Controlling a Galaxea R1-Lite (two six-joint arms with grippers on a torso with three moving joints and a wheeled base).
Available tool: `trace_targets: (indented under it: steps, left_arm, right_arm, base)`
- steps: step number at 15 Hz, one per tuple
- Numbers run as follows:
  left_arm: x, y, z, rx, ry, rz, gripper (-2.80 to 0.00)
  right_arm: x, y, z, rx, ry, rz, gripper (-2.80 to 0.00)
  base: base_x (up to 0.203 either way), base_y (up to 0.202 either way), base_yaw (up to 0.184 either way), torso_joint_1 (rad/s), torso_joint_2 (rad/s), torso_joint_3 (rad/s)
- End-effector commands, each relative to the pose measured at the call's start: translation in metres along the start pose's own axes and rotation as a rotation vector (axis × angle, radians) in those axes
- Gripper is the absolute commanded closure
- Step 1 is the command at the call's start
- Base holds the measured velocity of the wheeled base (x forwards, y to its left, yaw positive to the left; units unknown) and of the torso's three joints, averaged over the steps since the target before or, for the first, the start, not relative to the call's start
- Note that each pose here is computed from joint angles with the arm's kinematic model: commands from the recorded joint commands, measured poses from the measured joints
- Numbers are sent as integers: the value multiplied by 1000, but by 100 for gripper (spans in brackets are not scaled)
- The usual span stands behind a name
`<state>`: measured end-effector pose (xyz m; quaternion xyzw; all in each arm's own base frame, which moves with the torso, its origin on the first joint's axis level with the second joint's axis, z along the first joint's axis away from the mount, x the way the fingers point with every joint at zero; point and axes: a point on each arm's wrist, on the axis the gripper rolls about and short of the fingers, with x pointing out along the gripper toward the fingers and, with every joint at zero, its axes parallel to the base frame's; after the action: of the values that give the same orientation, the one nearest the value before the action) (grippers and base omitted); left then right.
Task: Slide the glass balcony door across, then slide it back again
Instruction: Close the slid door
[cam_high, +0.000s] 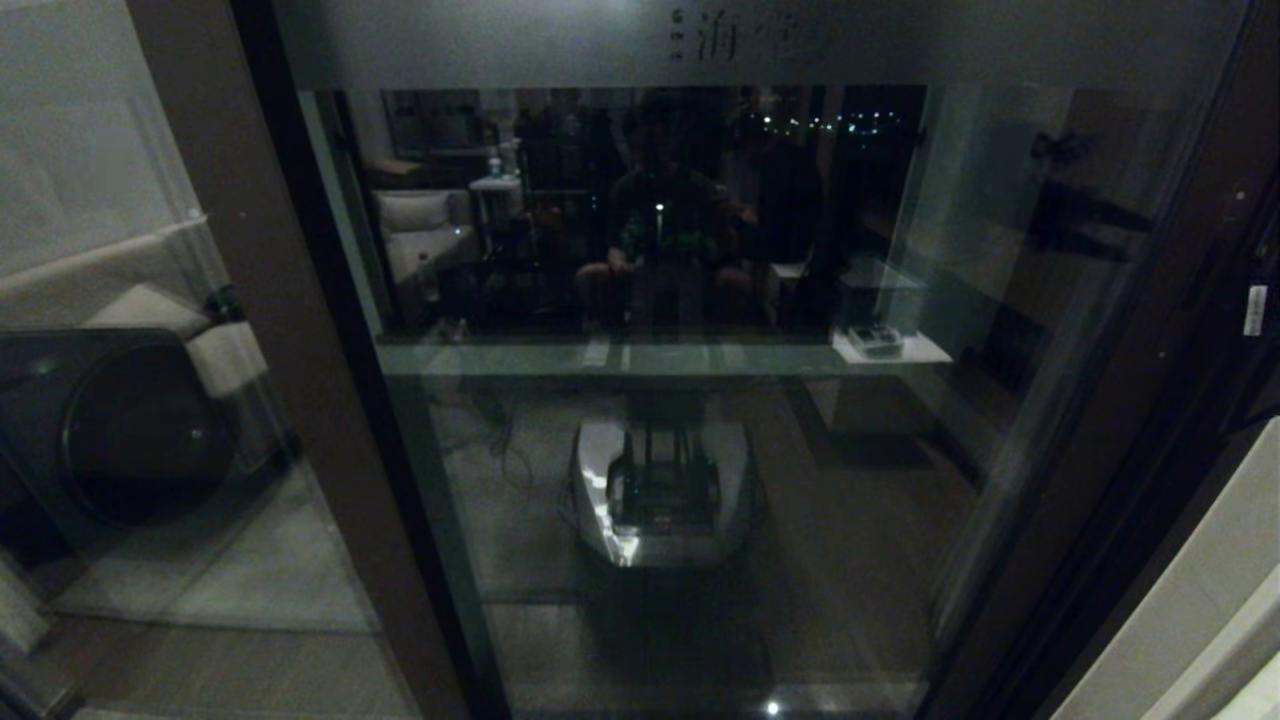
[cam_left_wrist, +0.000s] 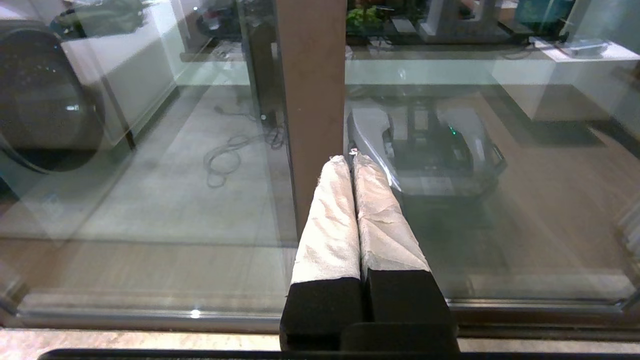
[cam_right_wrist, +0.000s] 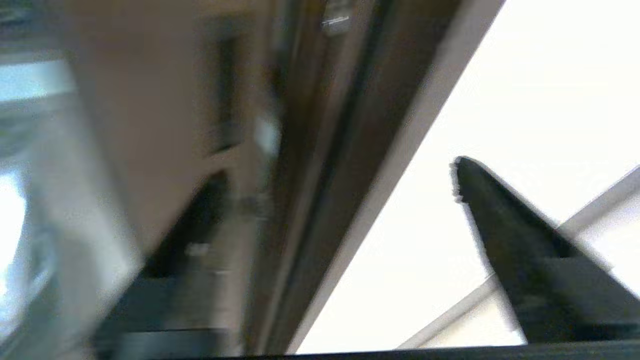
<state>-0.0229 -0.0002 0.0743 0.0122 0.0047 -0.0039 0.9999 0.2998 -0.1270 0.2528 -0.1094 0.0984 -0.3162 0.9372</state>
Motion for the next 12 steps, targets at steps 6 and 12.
trace_targets:
  steps: [6,12]
  left_arm:
    - [0,0,0,0,0,0,0]
    - [0,0,0,0,0,-2,0]
  right_arm:
    - [-12,-3,-4,55,5,38,0]
    - [-26,14,0,40,18,87,0]
  base:
    - [0,0,0,0,0,0]
    - [0,0,0,0,0,0]
